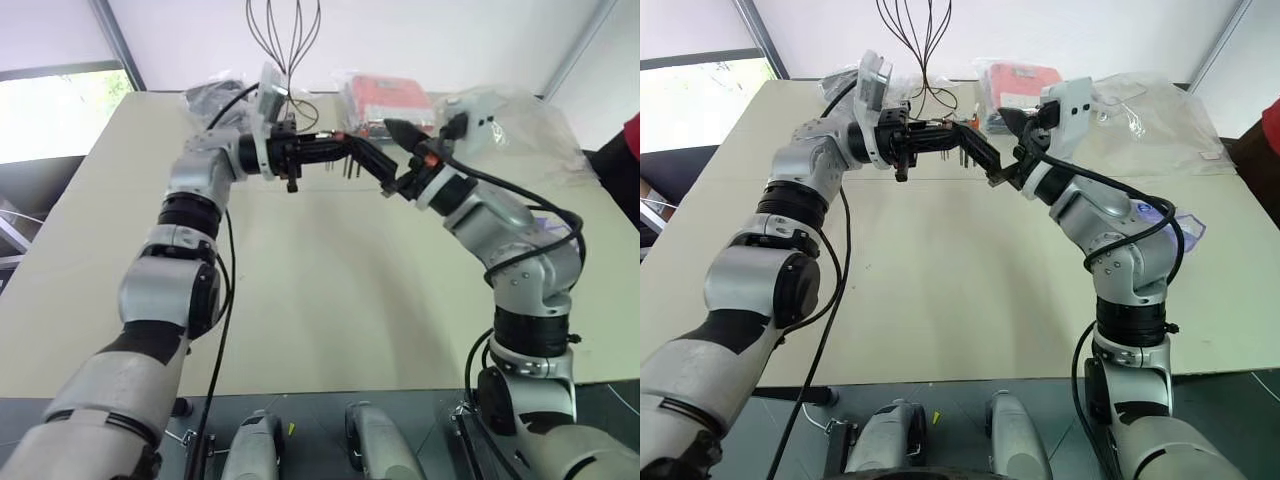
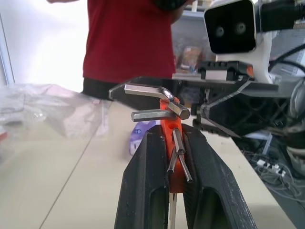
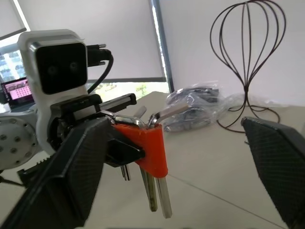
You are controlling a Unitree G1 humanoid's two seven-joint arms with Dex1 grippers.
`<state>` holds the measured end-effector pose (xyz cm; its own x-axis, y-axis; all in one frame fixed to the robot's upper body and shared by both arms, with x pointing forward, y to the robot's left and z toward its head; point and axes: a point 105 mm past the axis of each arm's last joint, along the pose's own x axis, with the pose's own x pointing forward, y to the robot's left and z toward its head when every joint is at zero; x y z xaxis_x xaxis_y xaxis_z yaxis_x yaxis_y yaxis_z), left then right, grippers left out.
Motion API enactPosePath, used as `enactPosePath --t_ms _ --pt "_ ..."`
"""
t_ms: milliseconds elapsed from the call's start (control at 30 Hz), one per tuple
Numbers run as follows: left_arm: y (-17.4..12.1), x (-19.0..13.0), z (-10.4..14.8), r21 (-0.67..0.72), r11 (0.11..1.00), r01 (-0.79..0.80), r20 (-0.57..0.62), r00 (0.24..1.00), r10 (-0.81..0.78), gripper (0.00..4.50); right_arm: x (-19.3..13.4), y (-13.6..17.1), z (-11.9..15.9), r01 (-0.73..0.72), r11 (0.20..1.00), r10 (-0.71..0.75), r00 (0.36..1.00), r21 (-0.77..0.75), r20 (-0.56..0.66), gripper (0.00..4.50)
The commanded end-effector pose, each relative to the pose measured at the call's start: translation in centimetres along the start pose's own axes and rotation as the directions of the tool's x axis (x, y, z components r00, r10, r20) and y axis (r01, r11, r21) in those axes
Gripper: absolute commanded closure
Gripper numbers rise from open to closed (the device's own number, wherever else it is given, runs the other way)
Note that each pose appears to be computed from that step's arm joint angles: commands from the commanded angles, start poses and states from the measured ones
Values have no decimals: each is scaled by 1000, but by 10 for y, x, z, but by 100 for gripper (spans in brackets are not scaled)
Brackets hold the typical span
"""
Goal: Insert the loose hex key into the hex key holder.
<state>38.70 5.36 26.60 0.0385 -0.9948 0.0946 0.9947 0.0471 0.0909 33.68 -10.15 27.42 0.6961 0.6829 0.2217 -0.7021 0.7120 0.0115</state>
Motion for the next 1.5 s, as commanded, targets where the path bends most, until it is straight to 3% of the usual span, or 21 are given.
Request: enactPosePath --t_ms 33,167,333,633,767,867,1033,1167,1333,1367,1500 --pt "-4 -19 -18 -58 998 -22 -42 999 19 450 -27 19 -4 -117 984 103 989 -136 -106 3" --pt "-21 -52 -80 -235 968 -89 -150 987 54 450 -51 28 -35 -191 953 117 948 -236 -295 3" --pt "-31 -75 -108 -380 901 -212 -180 972 152 450 -56 36 -50 -245 936 145 922 -253 -358 3" --pt "-18 -91 -120 -468 805 -366 -194 931 310 450 -50 39 -56 -277 927 174 914 -252 -366 3" --pt "-11 -102 -127 -401 802 -442 -247 896 370 450 -49 38 -56 -279 928 175 912 -248 -371 3" --pt "3 -120 -131 -298 777 -555 -294 827 479 450 -50 36 -57 -276 931 173 911 -240 -375 3" --pt "2 -115 -129 -301 798 -522 -278 848 450 450 -48 32 -58 -263 933 161 915 -245 -369 3" --pt "0 -111 -130 -325 804 -498 -267 864 428 281 -46 31 -58 -254 935 154 919 -246 -362 0" --pt "1 -111 -129 -311 807 -502 -277 860 429 35 -45 31 -60 -249 938 153 921 -239 -359 0" --pt "2 -114 -130 -289 805 -518 -294 848 440 4 -46 32 -61 -249 939 153 920 -238 -361 0" --pt "14 -135 -121 -149 780 -608 -312 777 546 4 -52 31 -64 -254 936 146 911 -245 -385 0"
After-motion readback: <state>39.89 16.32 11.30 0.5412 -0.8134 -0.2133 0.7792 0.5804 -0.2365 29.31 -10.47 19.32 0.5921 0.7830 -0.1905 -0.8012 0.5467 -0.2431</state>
